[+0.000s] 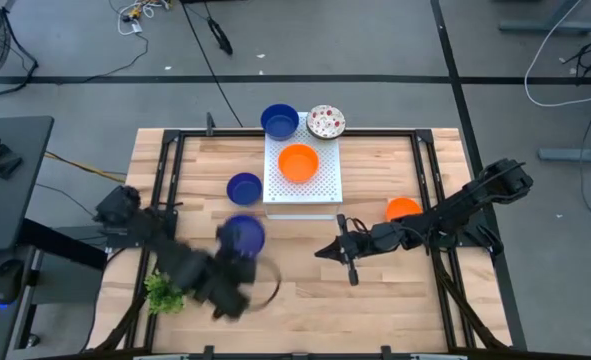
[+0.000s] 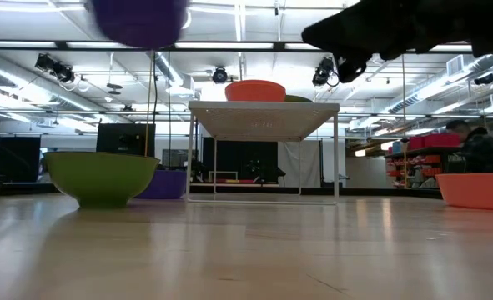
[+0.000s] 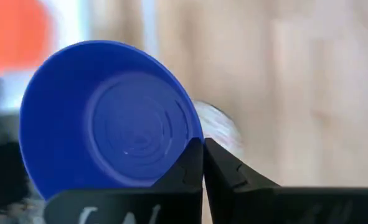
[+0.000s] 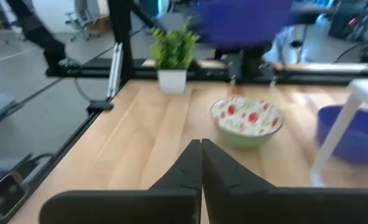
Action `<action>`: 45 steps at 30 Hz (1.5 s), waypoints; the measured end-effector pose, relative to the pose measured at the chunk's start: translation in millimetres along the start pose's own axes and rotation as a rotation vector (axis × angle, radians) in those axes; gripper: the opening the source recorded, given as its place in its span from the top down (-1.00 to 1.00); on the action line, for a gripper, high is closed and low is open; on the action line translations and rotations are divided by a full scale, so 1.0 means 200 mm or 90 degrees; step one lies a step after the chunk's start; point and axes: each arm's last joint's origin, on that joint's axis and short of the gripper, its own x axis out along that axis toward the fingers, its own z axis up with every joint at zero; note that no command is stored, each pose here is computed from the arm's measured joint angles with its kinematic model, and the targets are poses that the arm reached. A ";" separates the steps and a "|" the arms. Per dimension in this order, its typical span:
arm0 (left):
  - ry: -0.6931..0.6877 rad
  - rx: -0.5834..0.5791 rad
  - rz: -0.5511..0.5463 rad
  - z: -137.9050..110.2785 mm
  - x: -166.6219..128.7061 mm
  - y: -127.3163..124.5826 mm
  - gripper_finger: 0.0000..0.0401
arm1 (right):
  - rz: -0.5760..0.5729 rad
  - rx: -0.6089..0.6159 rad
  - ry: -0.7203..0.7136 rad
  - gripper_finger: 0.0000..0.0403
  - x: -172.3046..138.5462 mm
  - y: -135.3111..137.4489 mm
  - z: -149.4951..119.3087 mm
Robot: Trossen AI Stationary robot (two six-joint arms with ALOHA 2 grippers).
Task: Pick & Place Mini bowls
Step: Stack the blue bowl on the other blue bowl on the shelf
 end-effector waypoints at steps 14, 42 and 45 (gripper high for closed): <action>-0.018 -0.141 0.115 0.02 0.21 1.24 0.99 | 0.027 -0.037 0.038 0.98 -0.02 0.07 -0.03; -0.034 -0.163 0.055 0.06 0.74 1.63 0.98 | 0.026 -0.039 0.043 0.98 -0.02 0.06 -0.04; -0.034 -0.164 0.054 0.06 0.74 1.64 0.98 | 0.026 -0.038 0.043 0.98 -0.02 0.06 -0.04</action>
